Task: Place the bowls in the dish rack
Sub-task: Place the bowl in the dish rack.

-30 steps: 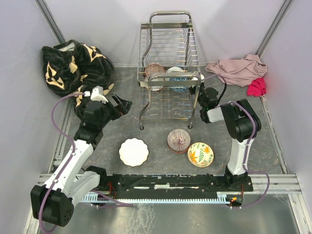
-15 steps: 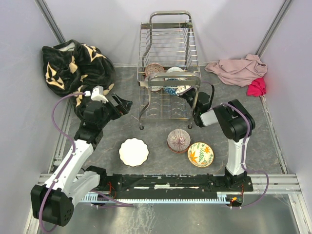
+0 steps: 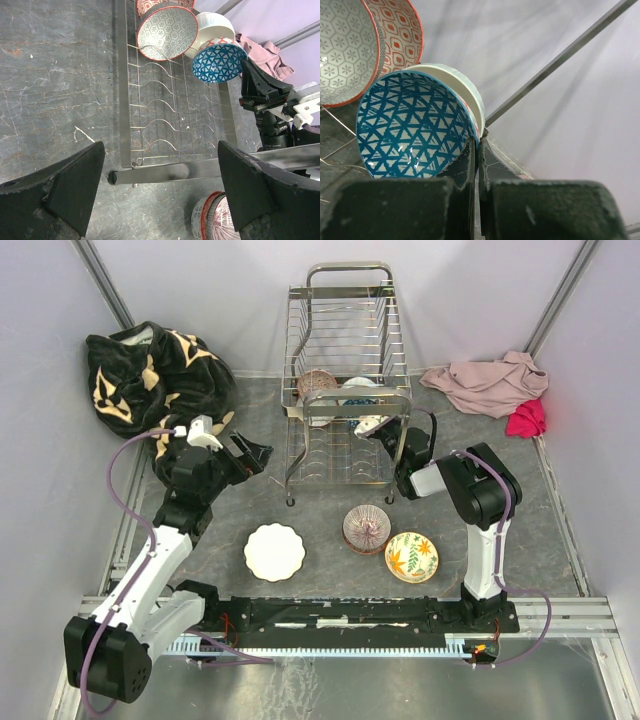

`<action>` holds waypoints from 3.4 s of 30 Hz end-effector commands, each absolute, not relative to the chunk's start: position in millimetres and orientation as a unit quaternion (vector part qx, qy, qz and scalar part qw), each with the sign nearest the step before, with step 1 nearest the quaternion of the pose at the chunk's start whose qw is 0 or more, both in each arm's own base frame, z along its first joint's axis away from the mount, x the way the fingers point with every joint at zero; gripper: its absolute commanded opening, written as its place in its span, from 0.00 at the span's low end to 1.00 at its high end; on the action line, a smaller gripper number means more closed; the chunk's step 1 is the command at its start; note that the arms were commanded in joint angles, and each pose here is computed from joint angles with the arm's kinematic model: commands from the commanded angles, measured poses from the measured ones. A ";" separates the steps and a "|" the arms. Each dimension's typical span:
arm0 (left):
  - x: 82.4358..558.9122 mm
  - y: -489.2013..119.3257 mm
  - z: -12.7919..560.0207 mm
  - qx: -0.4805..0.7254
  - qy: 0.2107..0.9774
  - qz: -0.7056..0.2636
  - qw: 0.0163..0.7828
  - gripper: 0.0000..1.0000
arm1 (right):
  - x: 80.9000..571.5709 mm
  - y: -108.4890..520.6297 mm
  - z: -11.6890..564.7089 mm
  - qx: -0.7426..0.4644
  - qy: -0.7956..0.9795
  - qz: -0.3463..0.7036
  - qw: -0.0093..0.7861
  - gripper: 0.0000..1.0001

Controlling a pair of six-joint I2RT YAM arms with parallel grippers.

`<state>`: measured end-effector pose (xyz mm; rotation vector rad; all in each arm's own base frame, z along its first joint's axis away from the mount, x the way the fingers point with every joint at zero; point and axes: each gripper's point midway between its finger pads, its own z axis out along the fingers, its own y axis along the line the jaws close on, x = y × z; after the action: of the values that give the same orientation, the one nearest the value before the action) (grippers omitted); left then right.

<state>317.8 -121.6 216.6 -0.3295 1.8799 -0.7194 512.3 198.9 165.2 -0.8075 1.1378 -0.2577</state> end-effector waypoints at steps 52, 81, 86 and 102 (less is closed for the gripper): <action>319.5 -131.1 224.3 -0.117 0.772 -0.317 0.539 0.99 | 498.0 226.5 188.6 -0.442 0.415 -0.157 0.780 0.00; 315.9 -129.3 235.8 -0.117 0.767 -0.316 0.547 0.99 | 492.4 211.4 215.7 -0.325 0.480 -0.040 0.814 0.64; 315.7 -129.8 237.5 -0.115 0.766 -0.318 0.547 0.99 | 488.0 190.6 225.6 -0.269 0.505 -0.010 0.820 0.67; 304.8 -120.4 262.5 -0.116 0.764 -0.301 0.558 0.99 | 459.8 78.9 231.1 0.043 0.672 -0.023 0.739 0.90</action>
<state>307.4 -124.1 232.6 -0.3130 1.8688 -0.7302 476.5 120.6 222.9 -0.1803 1.3490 -0.0159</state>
